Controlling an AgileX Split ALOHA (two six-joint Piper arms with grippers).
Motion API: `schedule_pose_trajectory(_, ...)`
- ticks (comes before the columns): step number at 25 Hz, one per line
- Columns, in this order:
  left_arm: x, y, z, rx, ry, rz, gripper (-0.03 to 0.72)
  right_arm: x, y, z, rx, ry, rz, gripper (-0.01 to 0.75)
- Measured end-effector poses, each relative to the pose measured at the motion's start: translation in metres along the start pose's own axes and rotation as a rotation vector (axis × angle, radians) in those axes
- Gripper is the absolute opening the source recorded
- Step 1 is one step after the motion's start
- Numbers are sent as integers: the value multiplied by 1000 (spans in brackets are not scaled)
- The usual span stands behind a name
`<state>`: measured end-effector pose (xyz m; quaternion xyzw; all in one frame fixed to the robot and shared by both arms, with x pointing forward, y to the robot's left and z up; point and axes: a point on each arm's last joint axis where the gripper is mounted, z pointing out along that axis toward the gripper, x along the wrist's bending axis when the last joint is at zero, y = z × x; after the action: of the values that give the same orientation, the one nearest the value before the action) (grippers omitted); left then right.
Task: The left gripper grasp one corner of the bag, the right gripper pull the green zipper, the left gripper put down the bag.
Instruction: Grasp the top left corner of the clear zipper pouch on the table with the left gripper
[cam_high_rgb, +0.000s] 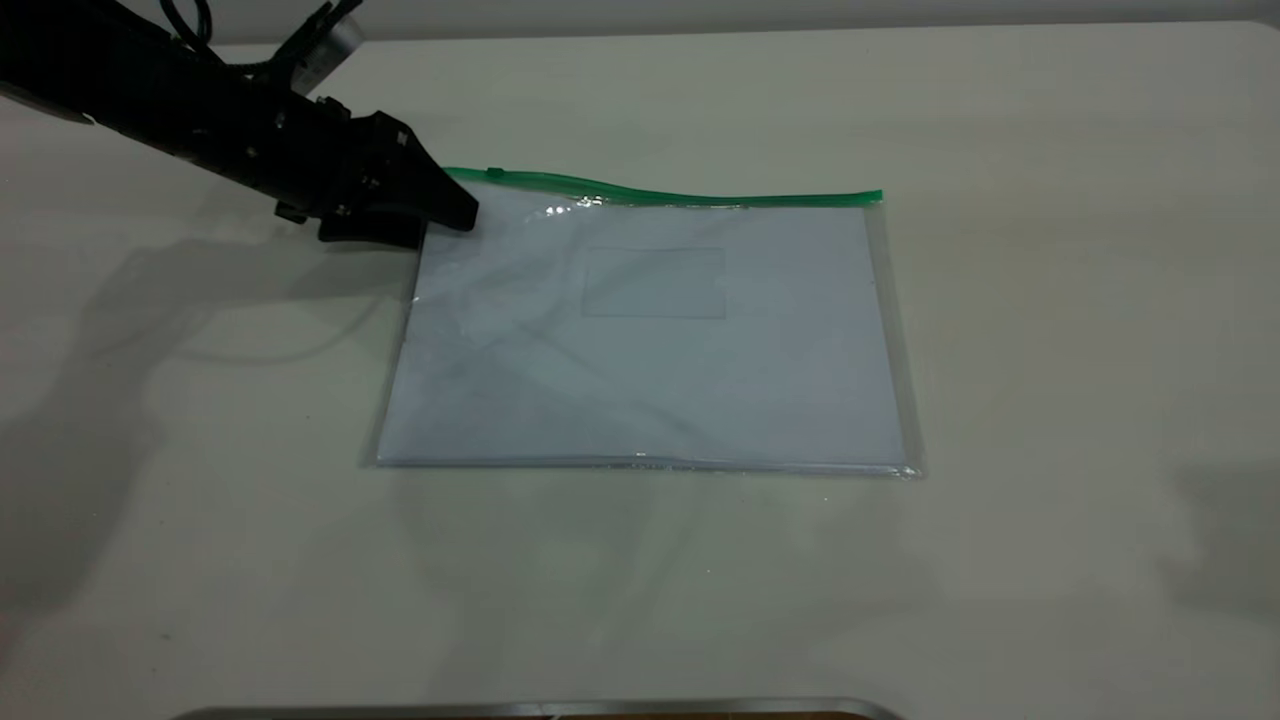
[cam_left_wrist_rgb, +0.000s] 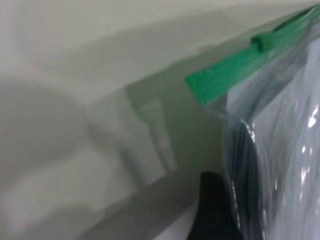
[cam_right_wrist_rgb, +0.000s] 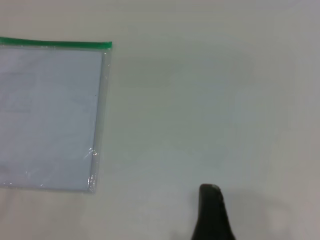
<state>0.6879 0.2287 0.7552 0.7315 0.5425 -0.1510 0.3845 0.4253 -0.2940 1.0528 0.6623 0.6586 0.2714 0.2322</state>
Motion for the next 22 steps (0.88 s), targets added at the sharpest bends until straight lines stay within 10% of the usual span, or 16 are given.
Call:
schedule_pose_trajectory(9,1,-7,9,-9,-77,-25,546,0,0,0,0,0,0,579)
schedule_pose_trajectory(19,-3,3,8,-45,-132,85,62,0,0,1,4,0,-30,579)
schedule_pose_trajectory(22,-8,15,4,-58,-170,202,52,0,0,9,34,8,-89,579)
